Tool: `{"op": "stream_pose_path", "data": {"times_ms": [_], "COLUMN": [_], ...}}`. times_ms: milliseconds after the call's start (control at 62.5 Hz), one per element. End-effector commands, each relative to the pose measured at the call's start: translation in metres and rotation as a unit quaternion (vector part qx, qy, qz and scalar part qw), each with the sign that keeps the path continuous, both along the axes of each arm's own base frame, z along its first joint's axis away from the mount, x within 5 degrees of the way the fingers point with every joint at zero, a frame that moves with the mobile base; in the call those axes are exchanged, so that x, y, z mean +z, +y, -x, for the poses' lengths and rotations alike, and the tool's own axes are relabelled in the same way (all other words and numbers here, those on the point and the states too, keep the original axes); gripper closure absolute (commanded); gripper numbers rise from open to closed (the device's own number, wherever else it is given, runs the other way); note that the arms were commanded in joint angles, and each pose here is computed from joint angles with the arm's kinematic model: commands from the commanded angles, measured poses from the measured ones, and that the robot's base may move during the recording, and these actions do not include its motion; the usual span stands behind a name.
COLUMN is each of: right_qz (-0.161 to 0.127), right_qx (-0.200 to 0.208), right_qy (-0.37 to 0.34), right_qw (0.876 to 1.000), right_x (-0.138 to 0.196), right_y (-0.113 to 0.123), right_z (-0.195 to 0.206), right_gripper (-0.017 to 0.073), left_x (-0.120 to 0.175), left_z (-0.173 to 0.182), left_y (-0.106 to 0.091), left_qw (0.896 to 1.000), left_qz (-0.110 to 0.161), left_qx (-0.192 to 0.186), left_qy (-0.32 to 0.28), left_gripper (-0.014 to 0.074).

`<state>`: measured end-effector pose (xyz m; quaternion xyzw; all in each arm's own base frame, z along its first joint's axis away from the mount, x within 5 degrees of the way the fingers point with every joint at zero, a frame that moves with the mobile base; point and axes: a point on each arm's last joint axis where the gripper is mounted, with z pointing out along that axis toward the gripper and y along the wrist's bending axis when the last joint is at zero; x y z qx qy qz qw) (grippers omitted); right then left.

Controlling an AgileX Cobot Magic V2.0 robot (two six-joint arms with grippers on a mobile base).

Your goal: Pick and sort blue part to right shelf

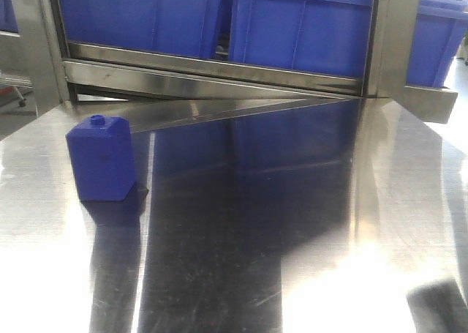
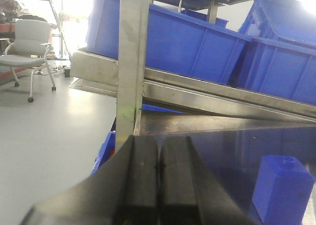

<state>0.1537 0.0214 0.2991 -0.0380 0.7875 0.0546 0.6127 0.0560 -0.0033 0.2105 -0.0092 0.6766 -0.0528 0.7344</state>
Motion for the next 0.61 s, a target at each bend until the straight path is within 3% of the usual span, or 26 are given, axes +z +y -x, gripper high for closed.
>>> {"op": "stream_pose_path", "data": {"times_ms": [0, 336, 592], "right_qz": [-0.007, -0.014, -0.015], "right_qx": [0.0, -0.004, -0.004], "right_qy": [-0.09, -0.142, -0.154], "right_qw": [0.996, 0.99, 0.988], "right_x": [0.022, 0.026, 0.027], "right_y": [-0.003, -0.009, -0.01], "right_z": [0.014, 0.056, 0.062], "right_gripper": [0.0192, 0.0192, 0.0192], "left_x": [0.002, 0.002, 0.002], "left_z": [0.002, 0.002, 0.002], "left_y": [0.0, 0.0, 0.0], "left_qw": [0.999, 0.999, 0.999], "left_qz": [0.007, 0.007, 0.007], "left_qx": [0.002, 0.002, 0.002], "left_qy": [-0.044, -0.044, -0.044], "left_gripper": [0.047, 0.047, 0.047]}}
